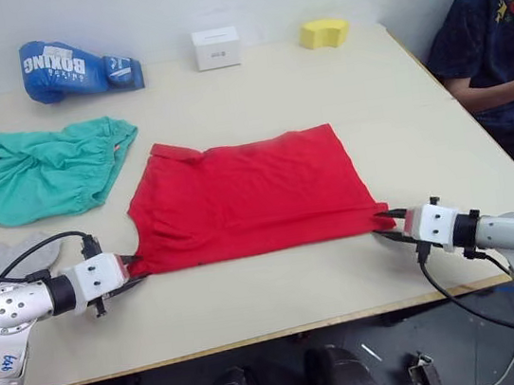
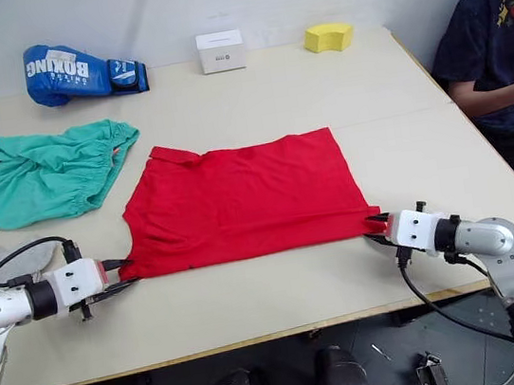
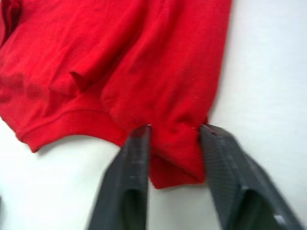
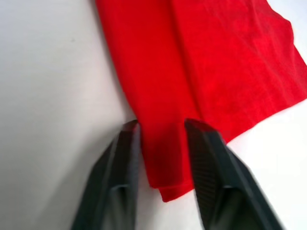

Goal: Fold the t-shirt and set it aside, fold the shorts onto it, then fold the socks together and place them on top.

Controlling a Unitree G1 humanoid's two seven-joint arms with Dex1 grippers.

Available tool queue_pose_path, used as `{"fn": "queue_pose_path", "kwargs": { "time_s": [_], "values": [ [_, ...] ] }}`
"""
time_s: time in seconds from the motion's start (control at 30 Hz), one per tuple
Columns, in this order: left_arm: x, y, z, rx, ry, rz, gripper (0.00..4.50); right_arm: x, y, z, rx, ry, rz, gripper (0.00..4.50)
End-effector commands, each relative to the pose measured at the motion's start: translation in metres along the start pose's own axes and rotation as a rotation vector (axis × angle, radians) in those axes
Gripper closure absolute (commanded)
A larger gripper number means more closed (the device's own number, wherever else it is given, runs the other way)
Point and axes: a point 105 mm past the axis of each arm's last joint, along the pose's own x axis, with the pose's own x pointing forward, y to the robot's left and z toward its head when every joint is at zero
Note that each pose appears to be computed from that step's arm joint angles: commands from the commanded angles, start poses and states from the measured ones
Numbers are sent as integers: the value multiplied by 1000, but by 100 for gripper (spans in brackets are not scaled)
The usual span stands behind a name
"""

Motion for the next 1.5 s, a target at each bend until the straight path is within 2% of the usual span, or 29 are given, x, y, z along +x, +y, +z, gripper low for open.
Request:
{"fn": "queue_pose_path", "kwargs": {
  "time_s": [0.03,0.07,0.23,0.6,1.1,1.5],
  "values": [
    [-2,-8,-12,0,62,-31,426,-2,7,-10,18,33,42,443],
    [-3,-10,-11,-15,54,-33,447,-2,7,-9,16,27,47,450],
    [-16,-28,-7,-79,33,-60,447,-3,3,0,80,-52,37,450],
    [-33,-47,-5,-158,47,-44,447,-2,3,1,126,-59,43,450],
    [-56,-89,-6,-255,61,-45,447,-39,53,-4,150,10,132,450],
    [-64,-85,-10,-231,92,-43,447,-45,73,3,190,12,157,450]
  ]
}}
